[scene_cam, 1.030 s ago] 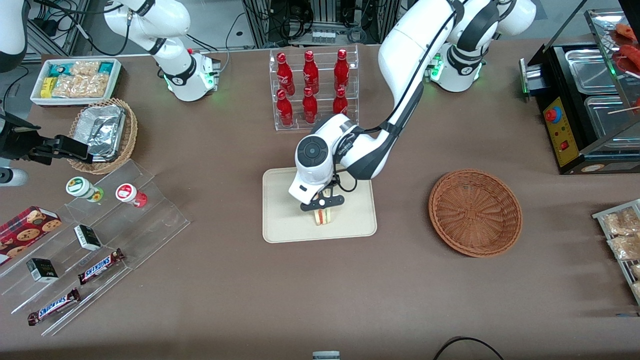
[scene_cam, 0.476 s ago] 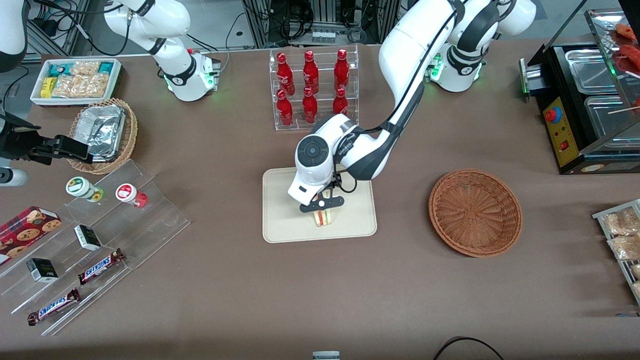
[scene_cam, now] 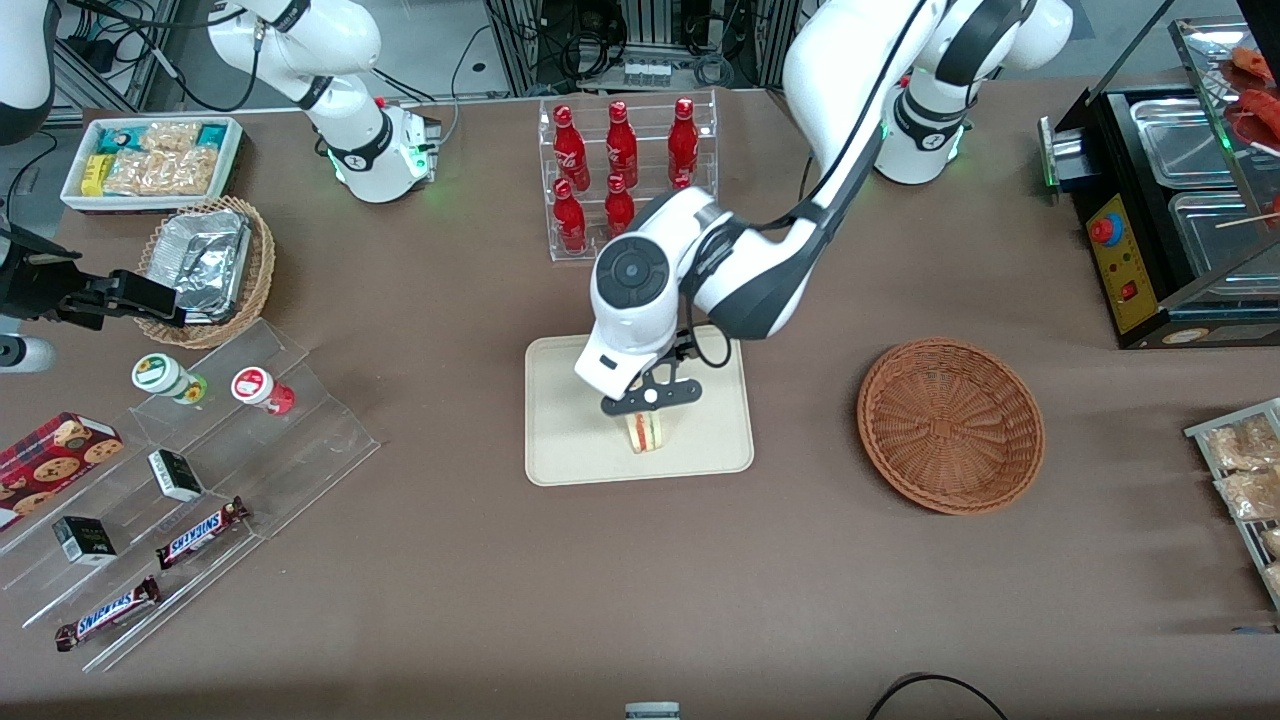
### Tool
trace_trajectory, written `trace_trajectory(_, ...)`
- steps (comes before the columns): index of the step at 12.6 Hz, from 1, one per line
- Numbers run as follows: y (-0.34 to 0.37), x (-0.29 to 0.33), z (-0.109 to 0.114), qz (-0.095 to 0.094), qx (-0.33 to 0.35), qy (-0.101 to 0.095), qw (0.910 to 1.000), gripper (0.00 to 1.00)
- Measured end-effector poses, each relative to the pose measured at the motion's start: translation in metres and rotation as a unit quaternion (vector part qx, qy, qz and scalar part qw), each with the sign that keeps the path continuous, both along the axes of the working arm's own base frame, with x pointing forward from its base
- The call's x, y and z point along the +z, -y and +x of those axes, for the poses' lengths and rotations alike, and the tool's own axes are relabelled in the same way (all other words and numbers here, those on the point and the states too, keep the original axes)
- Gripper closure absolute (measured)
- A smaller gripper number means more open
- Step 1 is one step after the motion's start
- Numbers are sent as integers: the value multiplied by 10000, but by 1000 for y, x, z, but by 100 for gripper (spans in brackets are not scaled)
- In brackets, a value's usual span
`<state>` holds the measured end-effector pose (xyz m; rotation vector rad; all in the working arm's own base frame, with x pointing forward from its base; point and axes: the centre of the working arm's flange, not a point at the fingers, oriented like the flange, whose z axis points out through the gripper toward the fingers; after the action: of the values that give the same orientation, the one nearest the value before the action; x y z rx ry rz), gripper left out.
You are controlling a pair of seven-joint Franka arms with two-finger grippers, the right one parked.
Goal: Place sandwich from basket to tray
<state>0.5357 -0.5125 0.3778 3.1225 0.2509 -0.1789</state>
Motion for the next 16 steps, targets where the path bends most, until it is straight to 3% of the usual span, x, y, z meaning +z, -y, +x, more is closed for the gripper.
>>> trace_trajectory(4, -58, 68, 21, -52, -663, -64, 9978, 0)
trace_trajectory(7, -122, 77, 50, 35, -805, -299, 9963, 0)
trace_trajectory(10, -207, 85, 73, -14, -859, -403, 9955, 0)
trace_trajectory(16, -355, 109, 77, -241, -1268, -469, 9905, 0)
